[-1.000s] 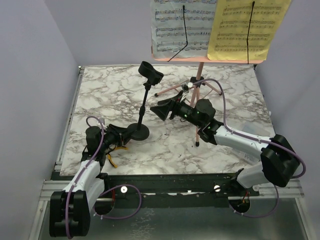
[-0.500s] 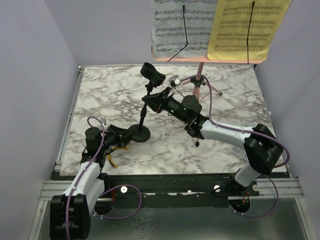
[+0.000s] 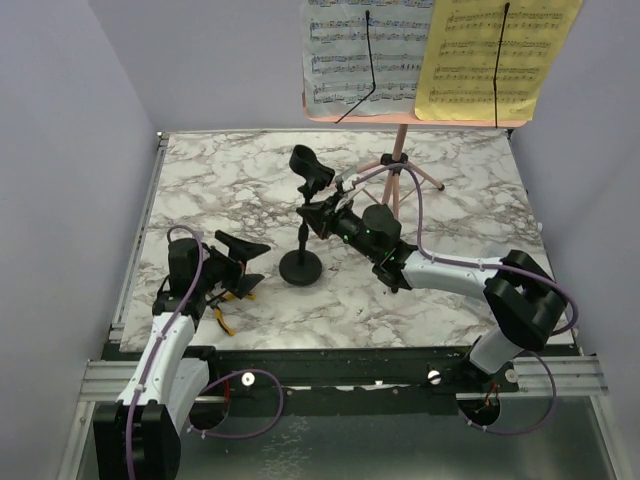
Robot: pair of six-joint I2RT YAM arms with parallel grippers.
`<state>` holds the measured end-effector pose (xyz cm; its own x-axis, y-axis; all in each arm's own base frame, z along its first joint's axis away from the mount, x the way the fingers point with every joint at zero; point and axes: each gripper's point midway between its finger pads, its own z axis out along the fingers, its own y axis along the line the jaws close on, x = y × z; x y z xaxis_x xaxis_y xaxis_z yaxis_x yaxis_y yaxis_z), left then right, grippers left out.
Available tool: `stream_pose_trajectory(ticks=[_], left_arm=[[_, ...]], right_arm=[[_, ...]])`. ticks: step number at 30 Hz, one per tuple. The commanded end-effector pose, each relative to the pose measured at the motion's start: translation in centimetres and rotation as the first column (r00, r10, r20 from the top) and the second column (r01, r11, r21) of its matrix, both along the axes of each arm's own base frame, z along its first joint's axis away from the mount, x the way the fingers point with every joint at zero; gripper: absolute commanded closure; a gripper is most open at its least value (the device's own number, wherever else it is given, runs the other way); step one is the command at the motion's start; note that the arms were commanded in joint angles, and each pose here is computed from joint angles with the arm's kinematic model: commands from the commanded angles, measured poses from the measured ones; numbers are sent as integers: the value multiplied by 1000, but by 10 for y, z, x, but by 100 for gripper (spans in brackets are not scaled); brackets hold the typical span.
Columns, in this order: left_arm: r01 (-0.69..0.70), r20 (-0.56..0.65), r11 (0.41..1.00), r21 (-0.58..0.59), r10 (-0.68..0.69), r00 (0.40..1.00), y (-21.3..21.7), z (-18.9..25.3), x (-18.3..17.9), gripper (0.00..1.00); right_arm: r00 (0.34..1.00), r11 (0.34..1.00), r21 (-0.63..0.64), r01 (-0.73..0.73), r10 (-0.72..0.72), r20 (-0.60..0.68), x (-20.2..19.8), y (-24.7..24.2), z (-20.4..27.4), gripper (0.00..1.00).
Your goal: Set up the instrument practice props
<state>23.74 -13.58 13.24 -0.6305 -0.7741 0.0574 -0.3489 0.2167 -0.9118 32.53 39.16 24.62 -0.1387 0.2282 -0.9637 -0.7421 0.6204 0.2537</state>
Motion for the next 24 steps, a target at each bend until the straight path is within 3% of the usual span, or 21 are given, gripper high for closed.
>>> stream_pose_trajectory(ticks=[1,7,12,17,18,21,24], left_arm=[[-124,-99,947,297,160,982,42,-5,3,5],[-209,-5,818,535,251,968,82,23,20,5],[-253,9,708,659,329,944,112,29,14,3],[-184,-24,677,713,285,958,116,16,11,1],[-158,-47,681,716,272,961,114,12,11,1],[-94,-148,701,707,276,950,110,-10,10,1],[-66,-270,728,683,335,902,111,-37,9,1]], right_arm=[[984,993,-44,109,-101,143,7,-19,8,99],[970,994,3,106,-104,222,2,3,7,99],[962,996,18,90,-92,255,-9,29,6,99],[961,994,31,106,-110,253,-15,27,-8,99],[961,995,20,100,-102,256,-17,27,-9,96],[956,994,-28,105,-93,280,-24,23,-16,73],[958,992,-59,111,-91,271,-29,16,-22,52]])
